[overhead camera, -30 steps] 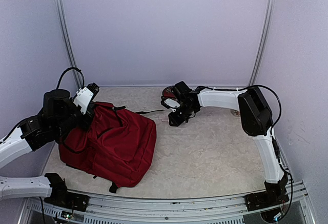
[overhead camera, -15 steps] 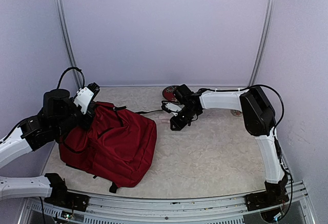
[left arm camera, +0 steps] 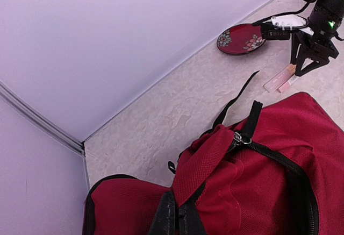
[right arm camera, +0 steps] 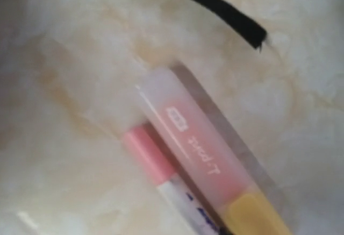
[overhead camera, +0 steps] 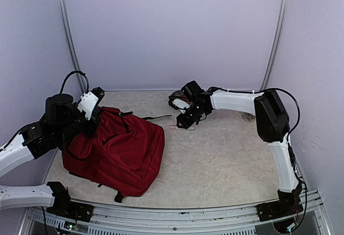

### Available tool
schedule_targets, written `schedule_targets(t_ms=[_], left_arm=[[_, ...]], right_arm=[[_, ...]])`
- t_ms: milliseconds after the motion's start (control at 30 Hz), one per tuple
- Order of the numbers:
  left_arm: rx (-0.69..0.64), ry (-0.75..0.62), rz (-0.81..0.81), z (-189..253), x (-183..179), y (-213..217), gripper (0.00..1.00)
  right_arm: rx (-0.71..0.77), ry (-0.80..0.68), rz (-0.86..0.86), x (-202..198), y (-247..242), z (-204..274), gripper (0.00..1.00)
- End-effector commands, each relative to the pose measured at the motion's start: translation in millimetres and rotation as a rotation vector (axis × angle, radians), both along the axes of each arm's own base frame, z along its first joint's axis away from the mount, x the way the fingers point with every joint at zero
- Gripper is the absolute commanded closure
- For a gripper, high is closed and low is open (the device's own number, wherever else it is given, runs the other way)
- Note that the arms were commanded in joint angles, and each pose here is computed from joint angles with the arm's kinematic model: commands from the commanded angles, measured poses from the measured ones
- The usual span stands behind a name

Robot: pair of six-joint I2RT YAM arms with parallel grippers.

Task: Pack the student bag
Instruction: Adjust the pen at the center of the board.

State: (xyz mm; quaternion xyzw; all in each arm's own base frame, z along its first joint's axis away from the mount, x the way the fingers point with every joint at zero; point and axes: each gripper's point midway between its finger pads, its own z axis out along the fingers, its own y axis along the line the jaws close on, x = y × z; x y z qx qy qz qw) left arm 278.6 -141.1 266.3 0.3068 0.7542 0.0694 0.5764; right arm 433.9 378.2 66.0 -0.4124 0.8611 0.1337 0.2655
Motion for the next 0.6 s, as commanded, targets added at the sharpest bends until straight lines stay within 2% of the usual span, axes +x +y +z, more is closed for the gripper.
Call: schedule_targets(t_ms=[0, 133, 333, 500, 567], left_arm=[[-0.129, -0.162, -0.001, 53, 2, -1, 1.00], [-0.129, -0.160, -0.008, 52, 2, -2, 1.00], [-0.134, -0.161, -0.015, 52, 2, -3, 1.00], [-0.138, -0.164, -0.025, 53, 1, -5, 1.00], [-0.138, -0.162, -0.028, 52, 1, -5, 1.00]], right_arm=[[-0.100, 0.043, -0.006, 0, -17, -36, 0.60], [-0.156, 0.079, 0.014, -6, -24, -54, 0.67], [-0.176, 0.135, 0.070, -30, -32, -68, 0.71], [-0.299, 0.149, 0.088, -52, -48, -76, 0.73], [-0.363, 0.163, 0.091, -63, -57, -79, 0.84]])
